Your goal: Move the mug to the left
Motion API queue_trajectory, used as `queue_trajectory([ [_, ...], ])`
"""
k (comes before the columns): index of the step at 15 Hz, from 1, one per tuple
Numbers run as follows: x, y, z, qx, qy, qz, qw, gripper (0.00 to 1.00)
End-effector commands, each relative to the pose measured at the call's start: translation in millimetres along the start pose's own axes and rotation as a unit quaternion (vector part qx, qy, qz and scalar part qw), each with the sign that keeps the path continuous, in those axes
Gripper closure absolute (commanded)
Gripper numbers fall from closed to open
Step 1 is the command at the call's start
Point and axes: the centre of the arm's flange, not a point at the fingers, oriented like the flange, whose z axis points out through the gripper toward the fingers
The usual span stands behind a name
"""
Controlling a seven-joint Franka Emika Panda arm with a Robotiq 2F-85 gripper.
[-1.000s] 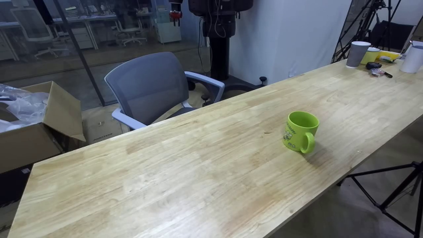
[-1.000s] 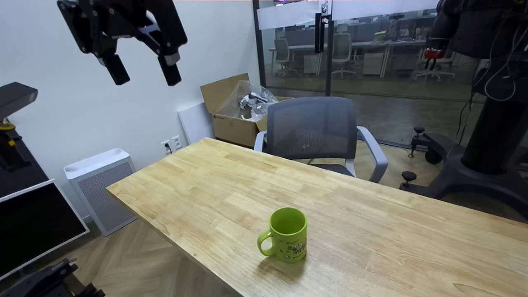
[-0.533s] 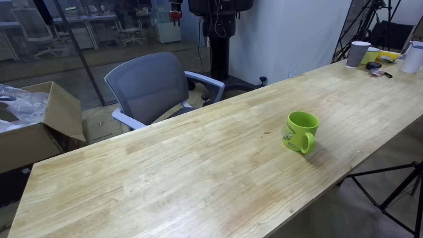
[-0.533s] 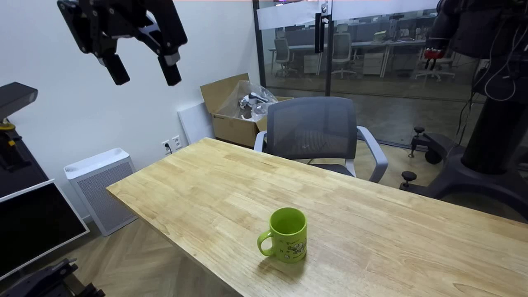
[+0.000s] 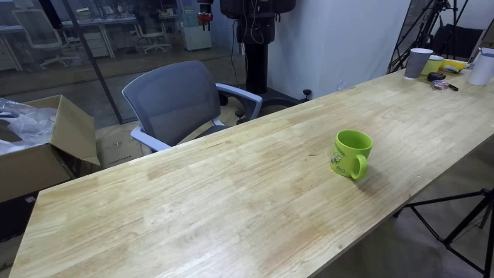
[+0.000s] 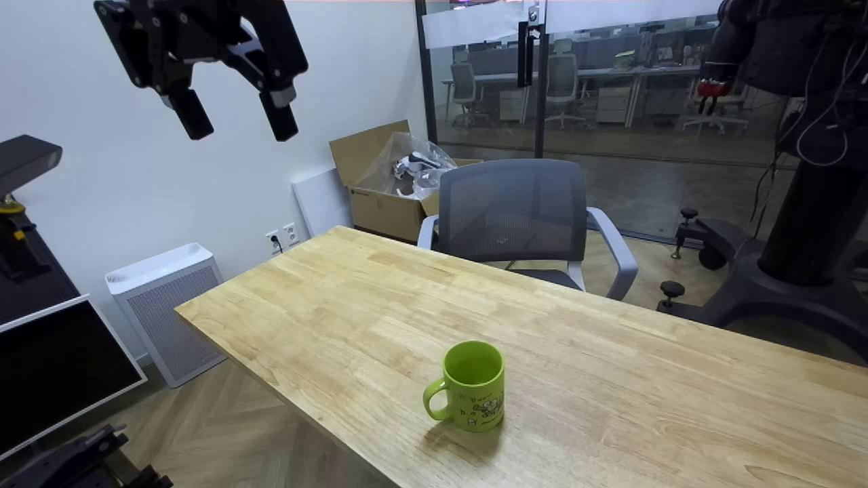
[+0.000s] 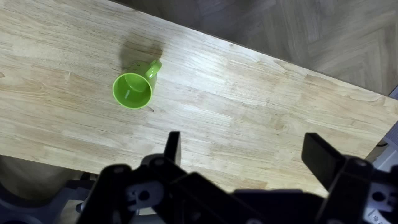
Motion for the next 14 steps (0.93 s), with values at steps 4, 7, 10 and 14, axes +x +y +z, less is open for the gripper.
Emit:
queue_trajectory([
  [4,0.0,0.0,0.0,0.000,0.000,0.000,1.0000,0.00],
  [7,0.0,0.0,0.0,0.000,0.000,0.000,1.0000,0.00],
  [10,0.0,0.0,0.0,0.000,0.000,0.000,1.0000,0.00],
  [14,3.3,1.7,-1.4,-0.011,0.006,-0.002,0.9999,0.00],
])
